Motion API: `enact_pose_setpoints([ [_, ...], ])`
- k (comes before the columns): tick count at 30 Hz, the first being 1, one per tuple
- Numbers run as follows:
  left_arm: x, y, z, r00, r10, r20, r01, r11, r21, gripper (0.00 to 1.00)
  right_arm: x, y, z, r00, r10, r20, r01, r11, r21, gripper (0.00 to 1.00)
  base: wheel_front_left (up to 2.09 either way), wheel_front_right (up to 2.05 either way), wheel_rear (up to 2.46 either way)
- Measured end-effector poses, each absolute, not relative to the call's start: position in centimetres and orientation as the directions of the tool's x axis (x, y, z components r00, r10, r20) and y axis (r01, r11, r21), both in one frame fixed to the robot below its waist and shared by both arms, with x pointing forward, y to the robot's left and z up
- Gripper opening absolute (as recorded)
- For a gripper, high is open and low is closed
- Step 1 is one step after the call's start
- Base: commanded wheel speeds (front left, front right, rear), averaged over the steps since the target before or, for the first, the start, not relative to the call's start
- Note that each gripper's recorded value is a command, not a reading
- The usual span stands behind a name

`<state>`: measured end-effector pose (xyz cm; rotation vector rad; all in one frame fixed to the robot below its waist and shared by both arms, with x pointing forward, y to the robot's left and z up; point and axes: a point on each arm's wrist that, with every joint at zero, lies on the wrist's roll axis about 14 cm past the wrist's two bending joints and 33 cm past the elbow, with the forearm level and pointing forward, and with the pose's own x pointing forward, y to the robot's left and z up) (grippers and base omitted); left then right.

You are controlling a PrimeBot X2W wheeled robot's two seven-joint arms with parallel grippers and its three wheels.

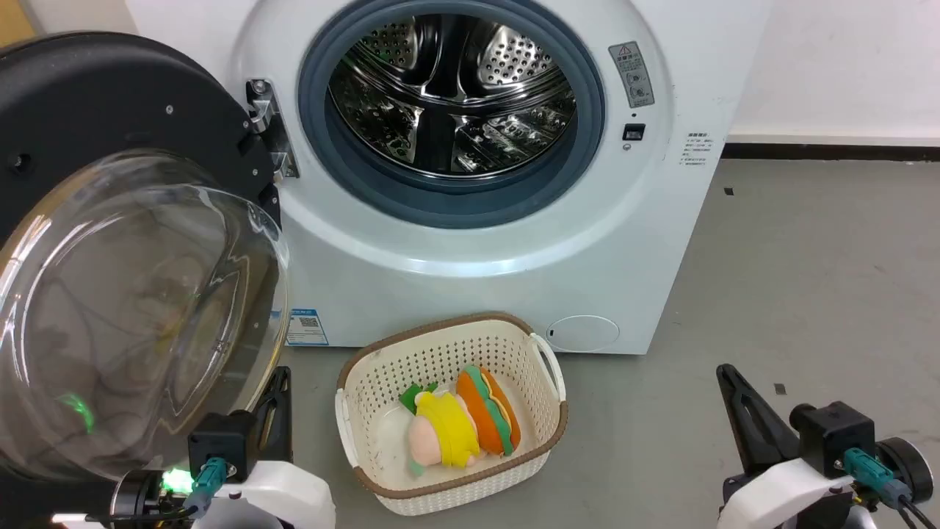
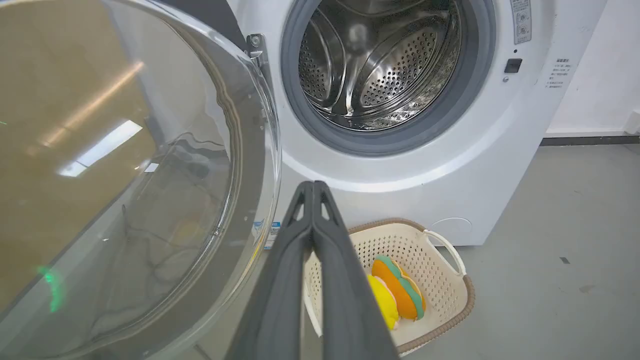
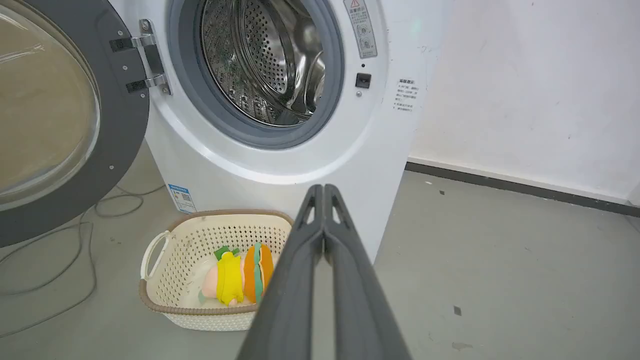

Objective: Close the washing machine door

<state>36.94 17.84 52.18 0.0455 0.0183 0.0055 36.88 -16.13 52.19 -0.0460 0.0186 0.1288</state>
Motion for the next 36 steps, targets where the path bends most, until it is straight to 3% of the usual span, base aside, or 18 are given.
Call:
enact_pose_setpoints([
  [19, 36.94, 17.83, 52.18, 1.0, 0.006, -0.018, -0.005, 0.999, 0.046, 0.0, 36.89, -16.14, 52.19, 0.992, 0.128, -0.022, -0.129, 0.991, -0.045, 0.0, 0.0, 0.0, 0.0],
  [20, 36.93, 17.85, 52.15, 1.0, 0.007, -0.019, -0.006, 0.999, 0.045, 1.0, 36.88, -16.13, 52.17, 0.992, 0.128, -0.022, -0.129, 0.991, -0.044, 1.0, 0.0, 0.0, 0.0],
  [21, 36.92, 17.83, 52.13, 1.0, 0.006, -0.02, -0.005, 0.999, 0.045, 0.0, 36.88, -16.13, 52.16, 0.992, 0.128, -0.022, -0.129, 0.991, -0.044, 0.0, 0.0, 0.0, 0.0],
  [22, 36.92, 17.82, 52.13, 1.0, 0.006, -0.02, -0.005, 0.999, 0.045, 1.0, 36.88, -16.15, 52.16, 0.992, 0.127, -0.022, -0.128, 0.991, -0.044, 1.0, 0.0, 0.0, 0.0],
  [36, 36.97, 17.77, 52.23, 1.0, 0.023, -0.004, -0.023, 0.999, 0.044, 1.0, 36.99, -16.92, 52.25, 0.994, 0.105, -0.006, -0.106, 0.994, -0.019, 1.0, 0.0, 0.0, 0.0],
])
